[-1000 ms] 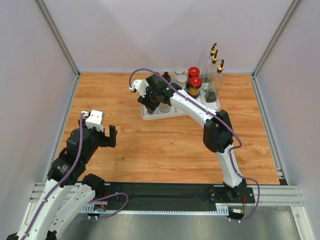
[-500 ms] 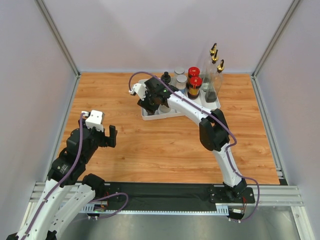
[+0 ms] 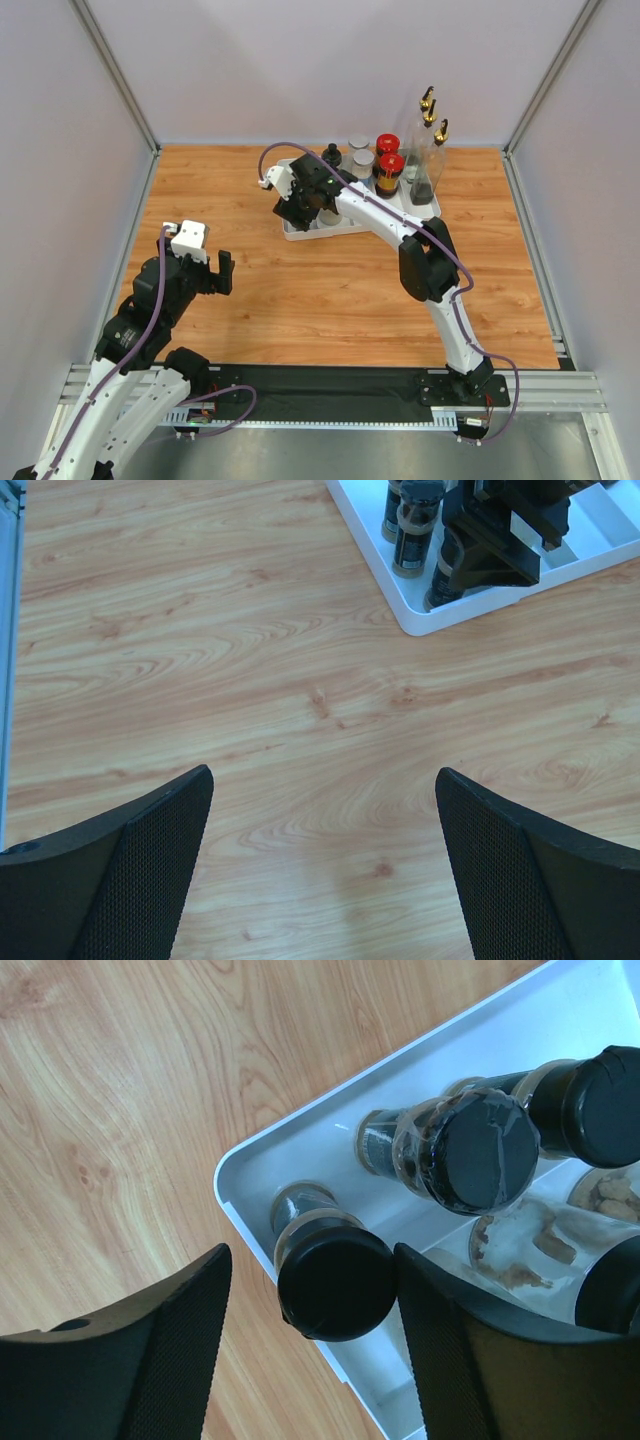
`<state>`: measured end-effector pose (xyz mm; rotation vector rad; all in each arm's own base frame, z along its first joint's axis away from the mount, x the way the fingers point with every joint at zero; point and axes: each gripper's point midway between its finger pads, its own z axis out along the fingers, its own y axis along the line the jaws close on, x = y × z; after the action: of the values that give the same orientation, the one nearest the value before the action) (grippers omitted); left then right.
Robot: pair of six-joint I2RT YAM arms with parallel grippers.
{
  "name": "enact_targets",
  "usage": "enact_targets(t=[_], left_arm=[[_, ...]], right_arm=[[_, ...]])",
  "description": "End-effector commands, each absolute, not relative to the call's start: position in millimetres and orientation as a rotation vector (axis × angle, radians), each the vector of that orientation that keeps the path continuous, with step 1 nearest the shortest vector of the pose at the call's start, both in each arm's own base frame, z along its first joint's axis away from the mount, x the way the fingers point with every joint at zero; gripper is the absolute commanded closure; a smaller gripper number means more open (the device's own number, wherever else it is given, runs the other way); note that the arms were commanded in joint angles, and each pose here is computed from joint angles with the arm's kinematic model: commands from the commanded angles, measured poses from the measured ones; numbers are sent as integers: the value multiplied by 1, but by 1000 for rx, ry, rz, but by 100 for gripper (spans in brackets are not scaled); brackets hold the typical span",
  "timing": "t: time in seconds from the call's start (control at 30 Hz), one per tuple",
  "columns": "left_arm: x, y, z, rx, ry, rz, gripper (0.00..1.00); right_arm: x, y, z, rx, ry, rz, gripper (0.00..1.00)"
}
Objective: Organize the condiment bottles
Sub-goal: Place the bottle in the storage box.
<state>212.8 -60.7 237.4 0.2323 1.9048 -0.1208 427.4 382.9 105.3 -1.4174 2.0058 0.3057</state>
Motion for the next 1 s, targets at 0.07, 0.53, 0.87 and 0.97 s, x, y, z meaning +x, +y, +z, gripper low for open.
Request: enact_targets(t=[0.07,0.53,0.87,0.97], left_arm=[[215,-60,243,214,1882,-120,0],[215,-59,242,212,1883,-119,0],[216,-58,242,207,1882,-110,0],[216,-57,241,205,1886,-106,0]], right_arm=[[440,390,138,-1363,1929,305,28],[433,373,225,-1303,1784,255,0],[383,331,288,-1227,1672,260,0],[369,308,304,-1154,1641,223,0]])
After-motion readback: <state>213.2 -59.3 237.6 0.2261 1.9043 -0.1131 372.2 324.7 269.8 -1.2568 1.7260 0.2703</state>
